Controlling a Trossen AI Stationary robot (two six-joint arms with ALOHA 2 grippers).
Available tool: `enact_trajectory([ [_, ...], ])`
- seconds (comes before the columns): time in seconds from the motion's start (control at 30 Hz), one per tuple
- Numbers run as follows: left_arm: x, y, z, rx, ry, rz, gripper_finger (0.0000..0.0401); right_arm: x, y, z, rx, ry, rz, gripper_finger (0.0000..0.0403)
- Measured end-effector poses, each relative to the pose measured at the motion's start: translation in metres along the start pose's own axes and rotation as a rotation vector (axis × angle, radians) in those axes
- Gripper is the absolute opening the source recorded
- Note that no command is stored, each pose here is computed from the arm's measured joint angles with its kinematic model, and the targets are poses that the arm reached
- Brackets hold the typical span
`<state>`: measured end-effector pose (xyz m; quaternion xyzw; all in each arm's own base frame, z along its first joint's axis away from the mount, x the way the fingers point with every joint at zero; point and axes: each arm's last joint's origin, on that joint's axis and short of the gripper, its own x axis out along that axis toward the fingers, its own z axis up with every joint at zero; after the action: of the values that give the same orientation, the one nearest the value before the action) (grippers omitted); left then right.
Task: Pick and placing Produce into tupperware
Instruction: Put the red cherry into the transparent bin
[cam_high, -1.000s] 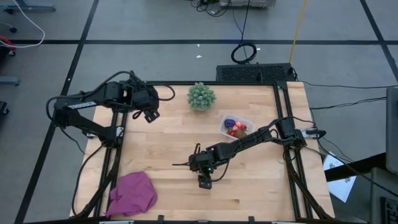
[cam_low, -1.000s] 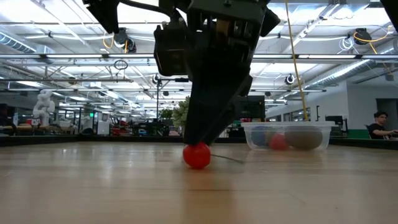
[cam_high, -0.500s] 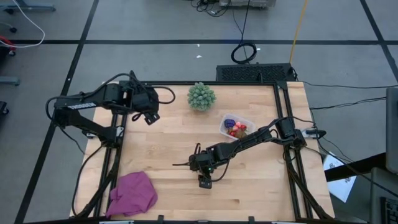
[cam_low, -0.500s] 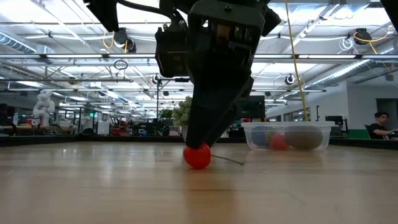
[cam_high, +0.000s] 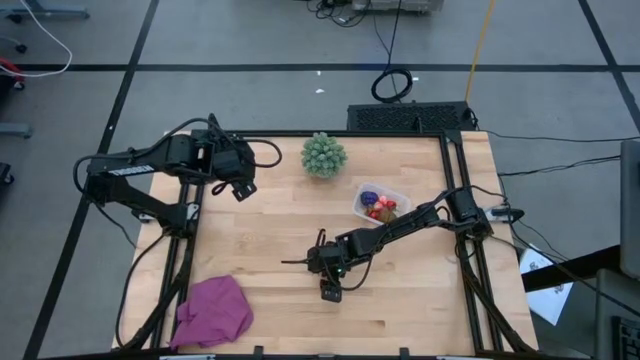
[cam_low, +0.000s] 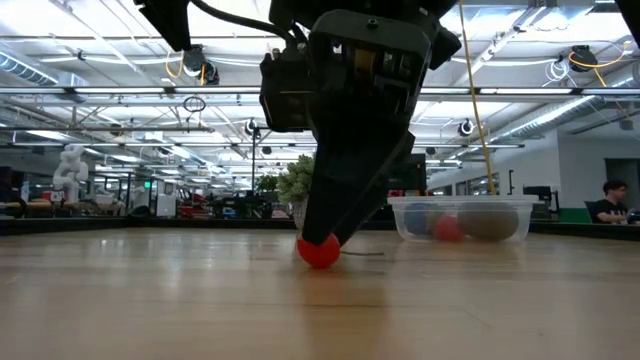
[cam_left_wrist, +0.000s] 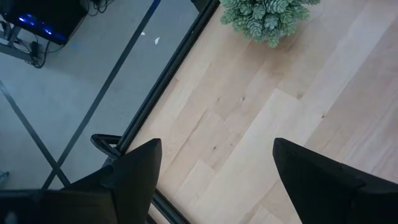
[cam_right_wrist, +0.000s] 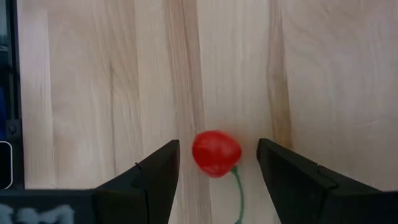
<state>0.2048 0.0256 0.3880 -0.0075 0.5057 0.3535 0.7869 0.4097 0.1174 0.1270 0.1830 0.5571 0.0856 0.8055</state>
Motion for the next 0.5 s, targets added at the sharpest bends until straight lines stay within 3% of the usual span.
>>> enact_trajectory([
  [0.5,0.0000,0.0000,0.0000,0.000,0.000,0.000,0.0312,0.0018,-0.0010,-0.0010,-0.001,0.006,-0.003,0.0207],
])
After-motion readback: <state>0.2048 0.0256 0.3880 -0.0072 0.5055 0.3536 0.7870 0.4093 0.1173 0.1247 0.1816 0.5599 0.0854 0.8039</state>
